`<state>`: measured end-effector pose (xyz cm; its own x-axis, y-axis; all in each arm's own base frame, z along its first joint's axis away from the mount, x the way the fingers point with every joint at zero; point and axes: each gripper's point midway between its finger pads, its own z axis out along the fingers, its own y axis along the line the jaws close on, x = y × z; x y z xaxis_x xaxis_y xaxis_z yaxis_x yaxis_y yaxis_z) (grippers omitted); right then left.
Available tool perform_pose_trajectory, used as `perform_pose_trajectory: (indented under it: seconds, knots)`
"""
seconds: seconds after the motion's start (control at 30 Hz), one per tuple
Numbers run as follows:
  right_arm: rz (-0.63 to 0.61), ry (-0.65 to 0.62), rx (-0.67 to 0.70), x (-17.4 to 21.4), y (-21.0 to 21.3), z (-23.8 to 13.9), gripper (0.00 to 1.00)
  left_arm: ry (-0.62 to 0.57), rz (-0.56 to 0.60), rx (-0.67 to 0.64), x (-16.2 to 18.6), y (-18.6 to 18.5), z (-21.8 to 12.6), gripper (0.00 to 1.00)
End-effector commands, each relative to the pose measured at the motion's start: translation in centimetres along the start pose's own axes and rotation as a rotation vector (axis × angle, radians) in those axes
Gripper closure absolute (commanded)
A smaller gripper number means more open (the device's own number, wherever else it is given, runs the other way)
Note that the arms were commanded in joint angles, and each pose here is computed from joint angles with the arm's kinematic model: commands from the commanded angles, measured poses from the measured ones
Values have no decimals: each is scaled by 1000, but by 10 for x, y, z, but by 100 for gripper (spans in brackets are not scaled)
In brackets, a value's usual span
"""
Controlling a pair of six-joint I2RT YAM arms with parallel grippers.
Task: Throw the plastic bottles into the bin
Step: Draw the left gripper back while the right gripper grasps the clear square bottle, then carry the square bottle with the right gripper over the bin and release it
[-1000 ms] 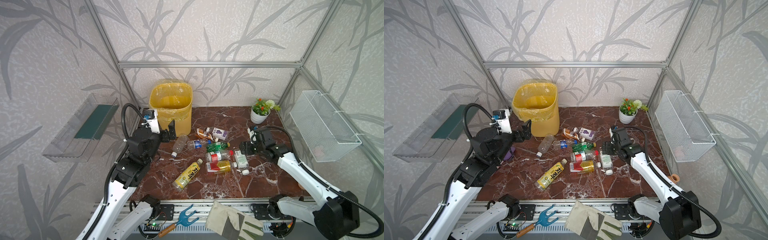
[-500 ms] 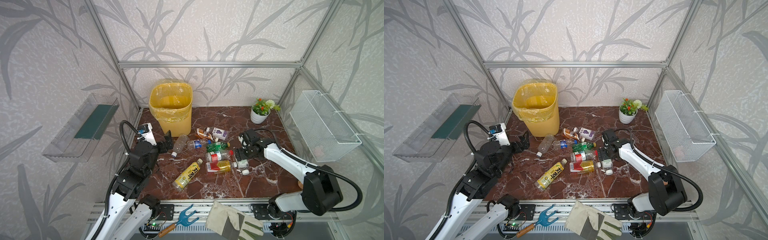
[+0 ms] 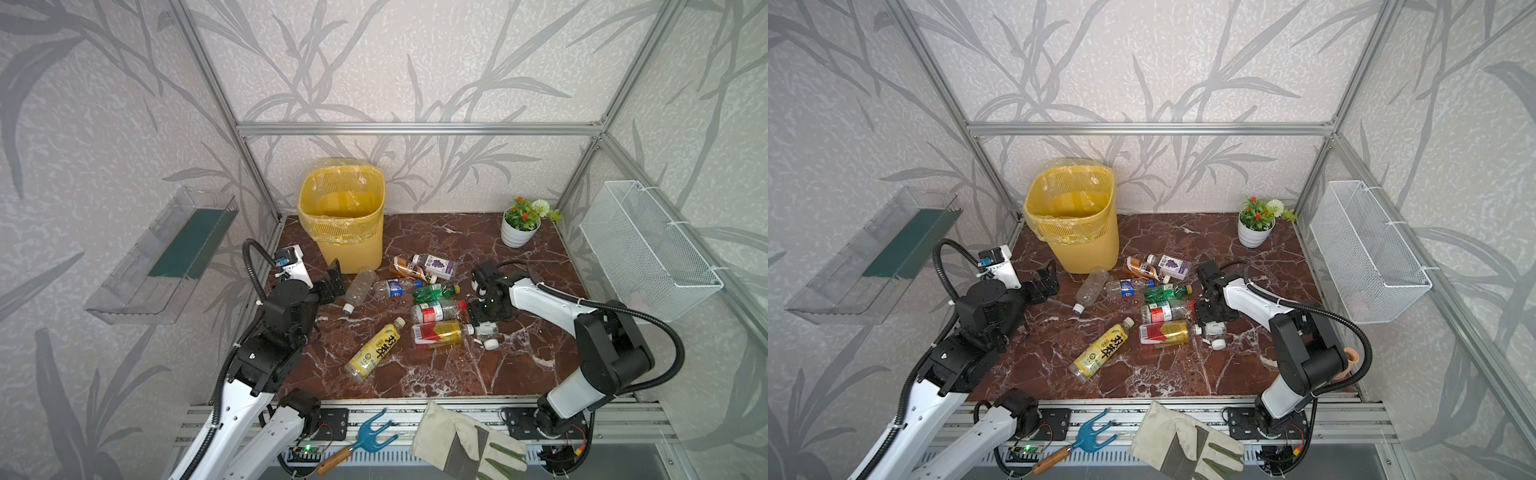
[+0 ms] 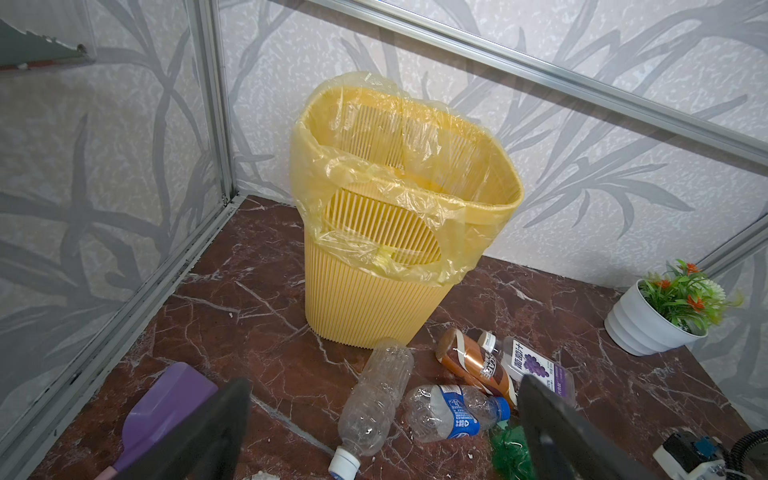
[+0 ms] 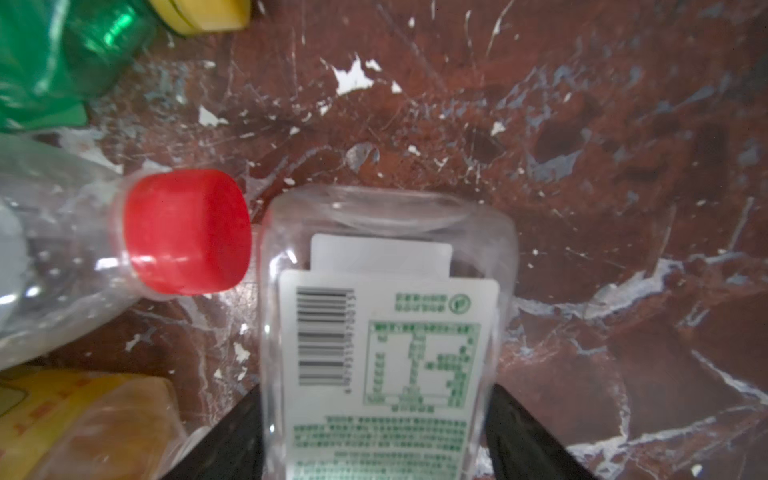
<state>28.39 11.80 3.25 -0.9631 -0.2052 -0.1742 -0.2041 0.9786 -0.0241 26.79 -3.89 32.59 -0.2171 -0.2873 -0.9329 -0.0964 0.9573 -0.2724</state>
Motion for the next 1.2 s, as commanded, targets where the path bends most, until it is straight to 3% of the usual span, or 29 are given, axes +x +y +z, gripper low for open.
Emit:
perform_pose_trajectory:
  seconds: [0.0,0.17,0.3,0.53,0.8,1.17]
  knots:
    - [3,-2,26,-6,-4,-1,21,8,-7,-34,6,8,-1,1]
    - [1,25,23,-6,-1,6,23,7,-6,-43,6,9,-1,1]
    - [13,16,23,-6,-2,4,31,4,6,-45,5,9,-1,1]
    - [31,-107,14,-20,-5,-35,34,2,1,-52,5,10,0,1]
    - [33,-366,-93,-53,5,-114,35,16,-9,-59,11,11,4,1]
    - [36,-926,-489,-103,52,-255,38,20,-51,-176,22,36,0,1]
